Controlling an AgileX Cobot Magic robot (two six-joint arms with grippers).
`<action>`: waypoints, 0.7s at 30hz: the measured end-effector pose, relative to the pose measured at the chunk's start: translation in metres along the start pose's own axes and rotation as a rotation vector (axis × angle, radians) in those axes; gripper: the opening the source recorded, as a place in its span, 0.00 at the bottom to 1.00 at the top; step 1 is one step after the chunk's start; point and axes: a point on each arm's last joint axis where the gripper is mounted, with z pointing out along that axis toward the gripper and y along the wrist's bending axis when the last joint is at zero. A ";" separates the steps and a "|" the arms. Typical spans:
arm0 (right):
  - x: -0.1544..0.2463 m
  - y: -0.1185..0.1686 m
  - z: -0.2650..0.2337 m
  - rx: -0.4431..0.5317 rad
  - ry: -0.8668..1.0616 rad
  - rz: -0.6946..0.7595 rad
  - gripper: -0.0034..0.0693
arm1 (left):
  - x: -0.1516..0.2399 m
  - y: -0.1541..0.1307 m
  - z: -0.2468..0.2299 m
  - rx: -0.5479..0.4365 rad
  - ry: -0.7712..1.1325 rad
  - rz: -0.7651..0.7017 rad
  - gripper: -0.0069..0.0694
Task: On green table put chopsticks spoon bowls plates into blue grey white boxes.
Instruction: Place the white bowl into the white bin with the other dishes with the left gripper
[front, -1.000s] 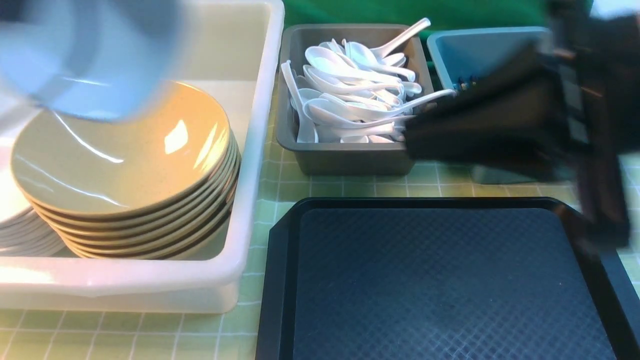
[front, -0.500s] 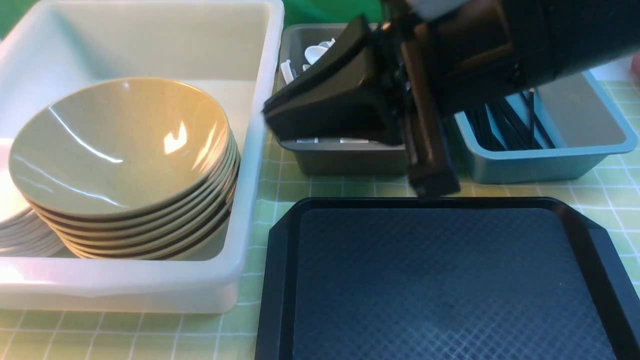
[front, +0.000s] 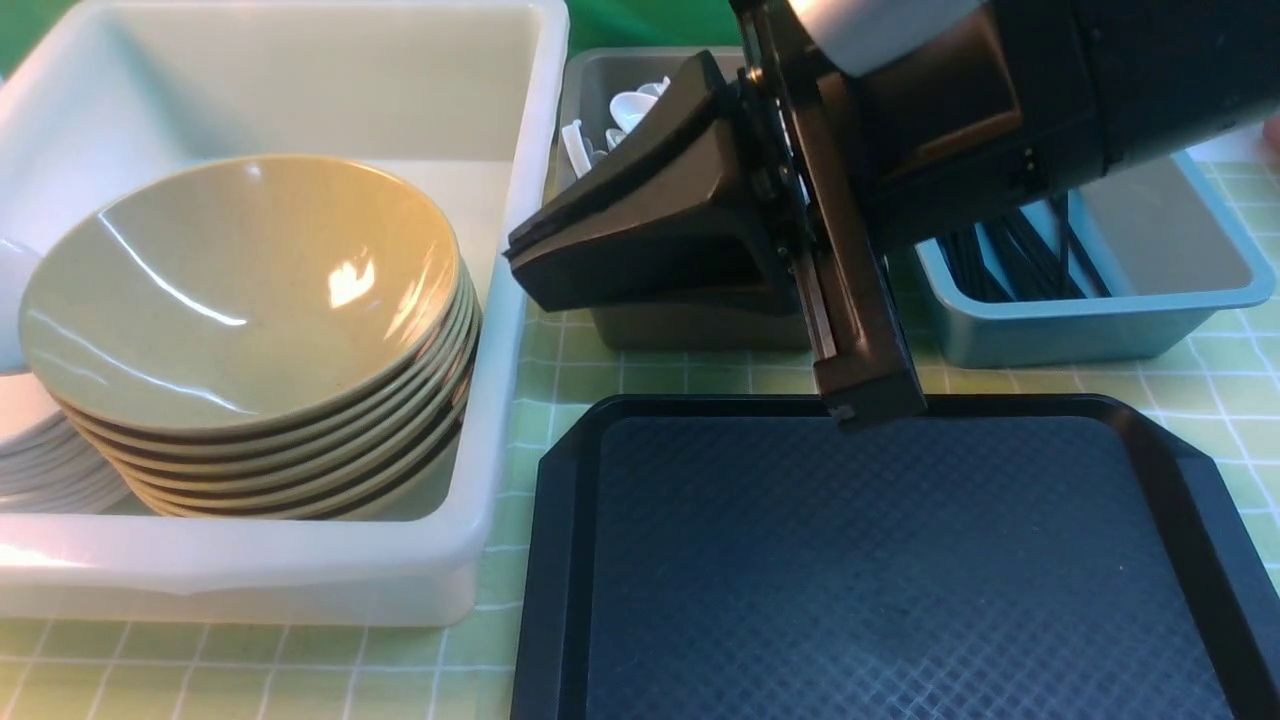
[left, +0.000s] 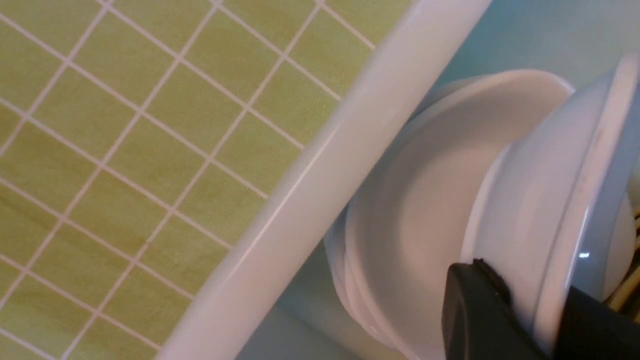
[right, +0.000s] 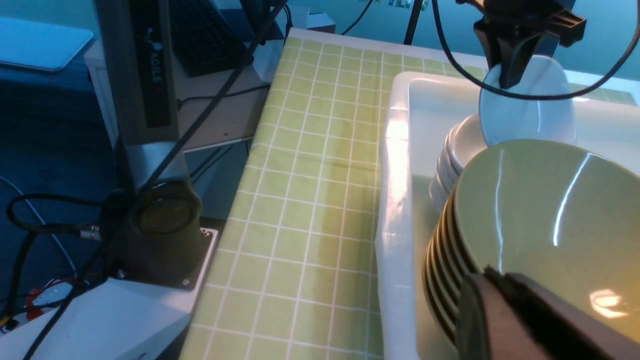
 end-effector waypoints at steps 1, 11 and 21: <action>0.000 0.000 0.000 0.001 0.000 0.000 0.08 | 0.000 0.000 0.000 0.000 0.000 -0.012 0.12; 0.000 0.000 0.000 0.003 -0.001 0.000 0.09 | 0.000 0.000 0.000 -0.001 0.000 -0.044 0.38; 0.008 -0.011 -0.013 0.056 0.037 0.046 0.10 | 0.013 0.007 -0.044 -0.121 -0.121 -0.023 0.76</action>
